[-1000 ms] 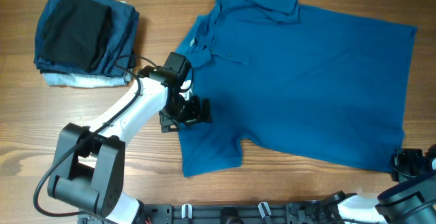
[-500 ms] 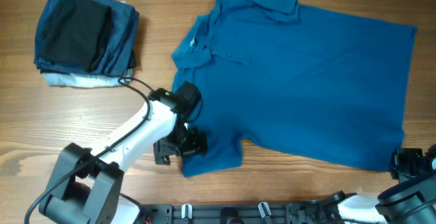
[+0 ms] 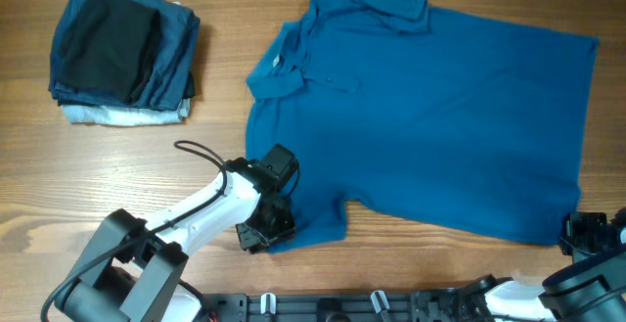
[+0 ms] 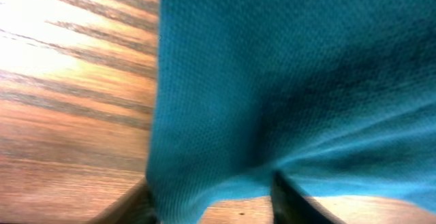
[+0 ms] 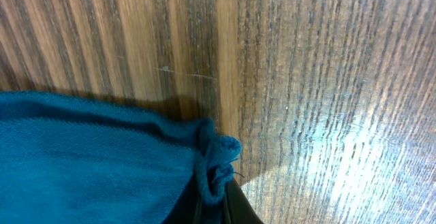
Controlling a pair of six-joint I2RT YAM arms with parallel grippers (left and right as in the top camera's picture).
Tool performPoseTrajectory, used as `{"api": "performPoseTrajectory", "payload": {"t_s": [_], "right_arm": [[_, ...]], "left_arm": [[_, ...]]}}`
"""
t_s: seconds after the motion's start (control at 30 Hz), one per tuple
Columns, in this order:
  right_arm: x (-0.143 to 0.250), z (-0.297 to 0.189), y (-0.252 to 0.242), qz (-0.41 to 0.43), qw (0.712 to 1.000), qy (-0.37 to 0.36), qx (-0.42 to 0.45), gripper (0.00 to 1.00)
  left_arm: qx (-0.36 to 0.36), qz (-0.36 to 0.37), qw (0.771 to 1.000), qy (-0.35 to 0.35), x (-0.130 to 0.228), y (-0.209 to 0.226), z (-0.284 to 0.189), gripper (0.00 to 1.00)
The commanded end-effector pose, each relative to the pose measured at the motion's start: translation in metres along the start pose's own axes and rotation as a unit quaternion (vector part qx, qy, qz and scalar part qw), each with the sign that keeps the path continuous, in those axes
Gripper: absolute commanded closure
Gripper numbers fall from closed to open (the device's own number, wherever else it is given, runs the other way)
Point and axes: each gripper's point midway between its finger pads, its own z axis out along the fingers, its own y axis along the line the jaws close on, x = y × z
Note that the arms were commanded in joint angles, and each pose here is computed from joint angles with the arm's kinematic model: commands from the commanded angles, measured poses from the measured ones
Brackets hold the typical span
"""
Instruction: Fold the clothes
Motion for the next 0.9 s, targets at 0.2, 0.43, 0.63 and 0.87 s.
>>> {"api": "performPoseTrajectory", "payload": {"t_s": [0.2,0.43,0.63,0.87], "right_arm": [[0.011,-0.027,0.04,-0.106,0.992,-0.003,0.064,0.96],[0.019,-0.07,0.071,-0.173,0.98,-0.011,0.093,0.96],[0.004,-0.1,0.091,-0.185,0.979,-0.034,0.073,0.96],[-0.003,-0.099,0.125,-0.197,0.979,-0.052,-0.001,0.96]], "left_arm": [[-0.053,0.067,0.996,-0.021,-0.013,0.006,-0.033,0.96],[-0.059,0.053,0.983,-0.166,-0.08,-0.015,-0.13,0.96],[0.058,0.02,0.971,-0.229,-0.129,-0.046,-0.165,0.96],[0.125,0.035,0.947,-0.294,-0.156,-0.078,-0.187,0.96]]}}
